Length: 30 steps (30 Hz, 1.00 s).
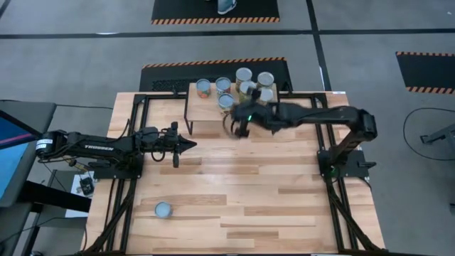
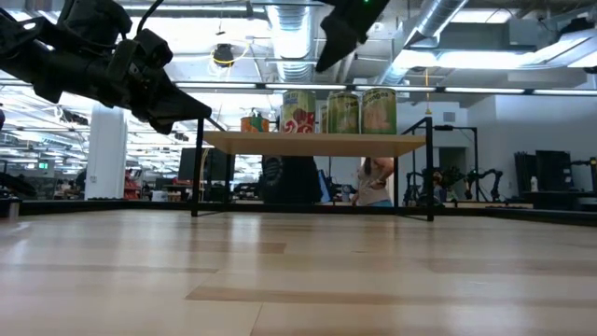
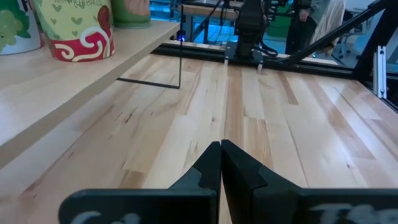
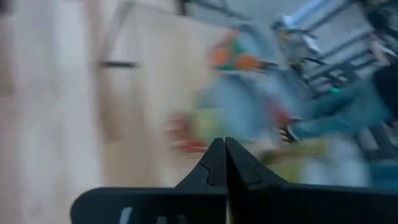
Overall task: Pick and place cans onto a shelf
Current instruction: Adjust the canned fruits on the shelf
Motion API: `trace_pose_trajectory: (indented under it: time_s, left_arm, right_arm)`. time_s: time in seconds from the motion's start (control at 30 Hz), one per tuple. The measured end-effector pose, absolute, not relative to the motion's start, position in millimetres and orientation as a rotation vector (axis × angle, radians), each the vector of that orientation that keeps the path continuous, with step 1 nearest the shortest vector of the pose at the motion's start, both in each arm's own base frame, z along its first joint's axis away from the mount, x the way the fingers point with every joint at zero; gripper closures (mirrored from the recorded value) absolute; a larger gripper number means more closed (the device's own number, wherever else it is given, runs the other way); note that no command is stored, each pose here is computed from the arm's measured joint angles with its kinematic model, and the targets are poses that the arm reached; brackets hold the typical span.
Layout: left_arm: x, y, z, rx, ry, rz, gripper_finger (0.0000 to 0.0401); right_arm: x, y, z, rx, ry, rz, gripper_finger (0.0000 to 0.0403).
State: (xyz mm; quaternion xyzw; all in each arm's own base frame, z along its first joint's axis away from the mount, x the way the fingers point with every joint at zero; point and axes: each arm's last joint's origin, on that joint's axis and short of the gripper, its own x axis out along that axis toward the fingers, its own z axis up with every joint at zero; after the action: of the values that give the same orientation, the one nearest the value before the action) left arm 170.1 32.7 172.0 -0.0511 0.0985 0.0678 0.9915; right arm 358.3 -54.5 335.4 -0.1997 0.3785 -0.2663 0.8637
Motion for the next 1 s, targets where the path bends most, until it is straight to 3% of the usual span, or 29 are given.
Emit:
trace_pose_trajectory:
  time_s: [0.23, 0.5, 1.0]
  left_arm:
    - [170.1, 32.7, 172.1, -0.102, 0.196, 0.136, 0.0401]
    - [170.1, 32.7, 172.1, -0.102, 0.196, 0.136, 0.0401]
    - [170.1, 32.7, 172.1, -0.100, 0.196, 0.136, 0.0401]
  right_arm:
    - [328.8, -107.9, 366.6, -0.363, 0.750, -0.711, 0.0397]
    - [315.9, -160.8, 354.7, -0.241, 0.789, -0.648, 0.0397]
    - [321.0, -162.8, 342.1, -0.214, 0.833, -0.545, 0.0397]
